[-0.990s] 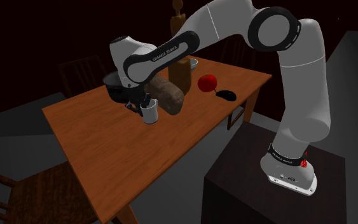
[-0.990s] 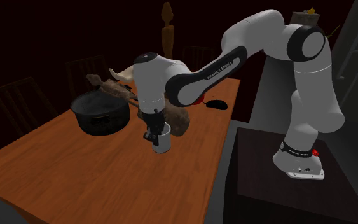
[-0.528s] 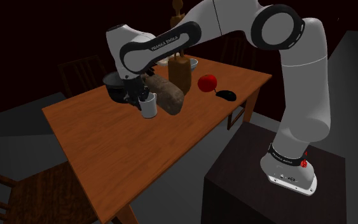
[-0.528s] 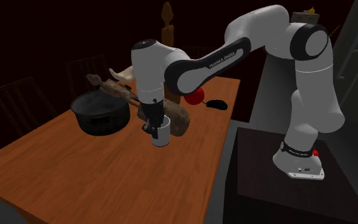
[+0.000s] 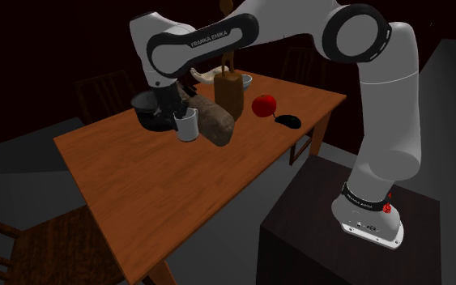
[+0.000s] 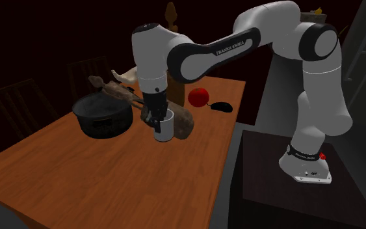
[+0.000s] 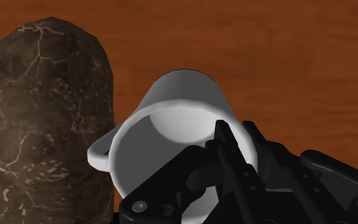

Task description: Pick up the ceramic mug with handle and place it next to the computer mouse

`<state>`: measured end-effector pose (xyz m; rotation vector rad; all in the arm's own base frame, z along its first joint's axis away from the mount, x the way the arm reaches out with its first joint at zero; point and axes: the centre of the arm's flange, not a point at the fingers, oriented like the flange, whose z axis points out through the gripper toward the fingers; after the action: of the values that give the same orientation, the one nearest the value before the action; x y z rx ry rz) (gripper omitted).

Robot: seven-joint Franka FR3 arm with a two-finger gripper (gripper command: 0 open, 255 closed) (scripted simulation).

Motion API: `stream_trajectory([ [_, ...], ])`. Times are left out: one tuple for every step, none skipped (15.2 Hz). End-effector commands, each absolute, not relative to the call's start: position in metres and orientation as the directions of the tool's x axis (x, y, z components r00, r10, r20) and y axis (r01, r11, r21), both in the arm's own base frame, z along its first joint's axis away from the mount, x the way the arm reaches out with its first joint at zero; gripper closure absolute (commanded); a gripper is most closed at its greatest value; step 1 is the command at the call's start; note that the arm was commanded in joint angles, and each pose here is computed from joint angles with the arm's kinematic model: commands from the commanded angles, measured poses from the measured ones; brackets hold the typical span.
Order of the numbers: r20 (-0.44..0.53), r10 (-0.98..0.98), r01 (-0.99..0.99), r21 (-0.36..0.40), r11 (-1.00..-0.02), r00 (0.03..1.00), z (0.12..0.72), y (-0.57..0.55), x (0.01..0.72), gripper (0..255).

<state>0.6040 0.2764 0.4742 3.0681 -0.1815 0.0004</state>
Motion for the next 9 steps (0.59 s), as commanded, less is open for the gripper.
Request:
stream_trajectory([
  [0.004,-0.118,-0.118,0.068,-0.991,0.993,0.485,0.277,0.604,255],
  [0.004,-0.118,-0.118,0.068,-0.991,0.993,0.490,0.277,0.604,255],
  [0.004,-0.118,-0.118,0.068,-0.991,0.993,0.495,0.277,0.604,255],
  [0.004,-0.118,-0.118,0.068,-0.991,0.993,0.500,0.277,0.604,255],
  [0.004,-0.118,-0.118,0.068,-0.991,0.993,0.506,0.277,0.604,255],
  [0.004,-0.118,-0.118,0.068,-0.991,0.993,0.511,0.277,0.604,255],
  [0.004,-0.118,-0.118,0.068,-0.991,0.993,0.516,0.277,0.604,255],
  [0.004,-0.118,-0.118,0.068,-0.991,0.993,0.520,0.277,0.604,255],
  [0.004,-0.118,-0.118,0.068,-0.991,0.993,0.520,0.264,0.601,255],
])
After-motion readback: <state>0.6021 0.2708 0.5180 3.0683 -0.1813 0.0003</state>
